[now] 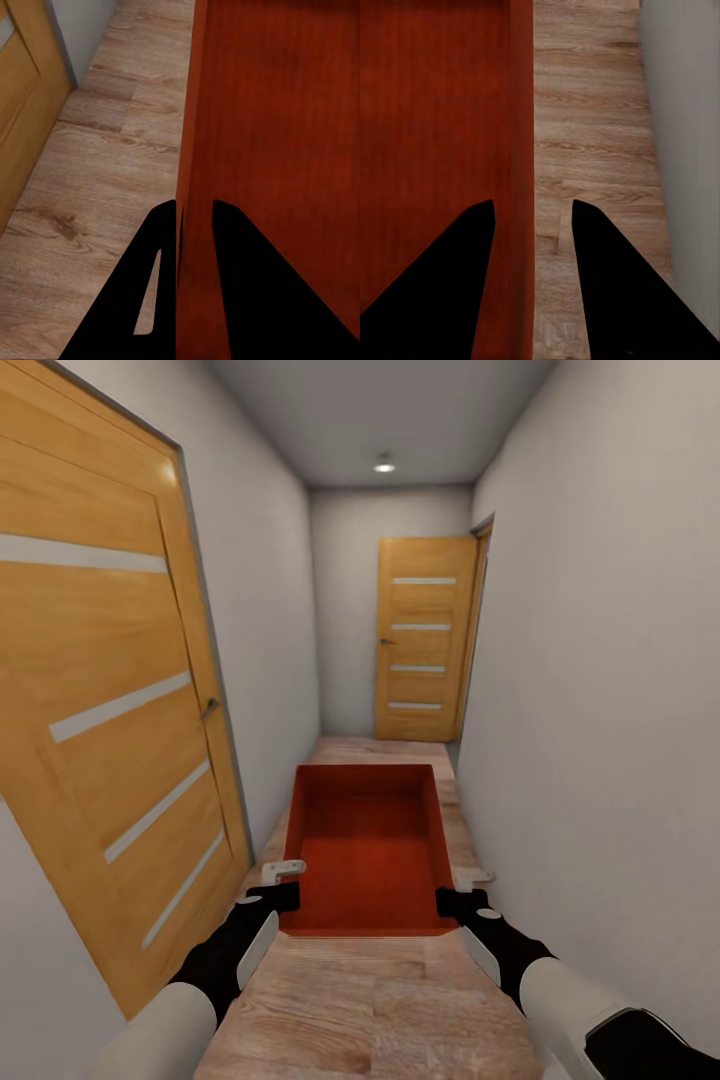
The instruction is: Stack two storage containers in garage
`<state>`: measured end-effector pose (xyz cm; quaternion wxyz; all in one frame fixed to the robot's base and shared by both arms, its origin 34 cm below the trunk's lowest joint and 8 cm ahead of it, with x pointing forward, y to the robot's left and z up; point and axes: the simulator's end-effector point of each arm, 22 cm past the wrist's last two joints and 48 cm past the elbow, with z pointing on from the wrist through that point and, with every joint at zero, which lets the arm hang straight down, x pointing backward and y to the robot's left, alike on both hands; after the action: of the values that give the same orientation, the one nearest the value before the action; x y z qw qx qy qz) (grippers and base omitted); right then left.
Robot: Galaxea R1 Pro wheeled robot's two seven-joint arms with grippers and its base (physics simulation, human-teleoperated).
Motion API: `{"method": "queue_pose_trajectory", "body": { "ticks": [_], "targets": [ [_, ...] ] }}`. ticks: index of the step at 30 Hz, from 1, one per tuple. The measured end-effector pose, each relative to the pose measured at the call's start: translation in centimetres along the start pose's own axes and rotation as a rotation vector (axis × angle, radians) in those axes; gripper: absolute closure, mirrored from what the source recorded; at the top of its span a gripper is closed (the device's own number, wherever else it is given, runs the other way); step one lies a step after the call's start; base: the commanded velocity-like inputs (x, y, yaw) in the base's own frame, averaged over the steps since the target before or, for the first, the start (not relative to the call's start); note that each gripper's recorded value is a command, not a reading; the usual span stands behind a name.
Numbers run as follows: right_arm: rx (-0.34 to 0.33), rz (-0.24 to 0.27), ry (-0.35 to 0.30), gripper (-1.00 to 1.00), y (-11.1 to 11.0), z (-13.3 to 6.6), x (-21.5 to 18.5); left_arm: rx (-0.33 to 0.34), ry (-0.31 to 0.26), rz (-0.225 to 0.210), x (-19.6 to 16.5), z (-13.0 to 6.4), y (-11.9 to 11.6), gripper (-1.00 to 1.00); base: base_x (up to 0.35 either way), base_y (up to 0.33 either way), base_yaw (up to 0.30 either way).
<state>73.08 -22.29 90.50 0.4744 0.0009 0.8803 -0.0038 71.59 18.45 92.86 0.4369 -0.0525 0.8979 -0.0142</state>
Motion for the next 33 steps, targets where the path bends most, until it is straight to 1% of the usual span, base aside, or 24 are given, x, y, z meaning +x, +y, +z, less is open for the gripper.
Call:
{"method": "queue_pose_trajectory", "body": {
  "ticks": [33],
  "targets": [
    [0.000, 0.000, -0.001, 1.00, 0.04, 0.00, -0.07, 0.000, -0.002, 0.000, -0.09, -0.02, 0.03, 1.00, 0.322, 0.000, 0.000]
  ]
}}
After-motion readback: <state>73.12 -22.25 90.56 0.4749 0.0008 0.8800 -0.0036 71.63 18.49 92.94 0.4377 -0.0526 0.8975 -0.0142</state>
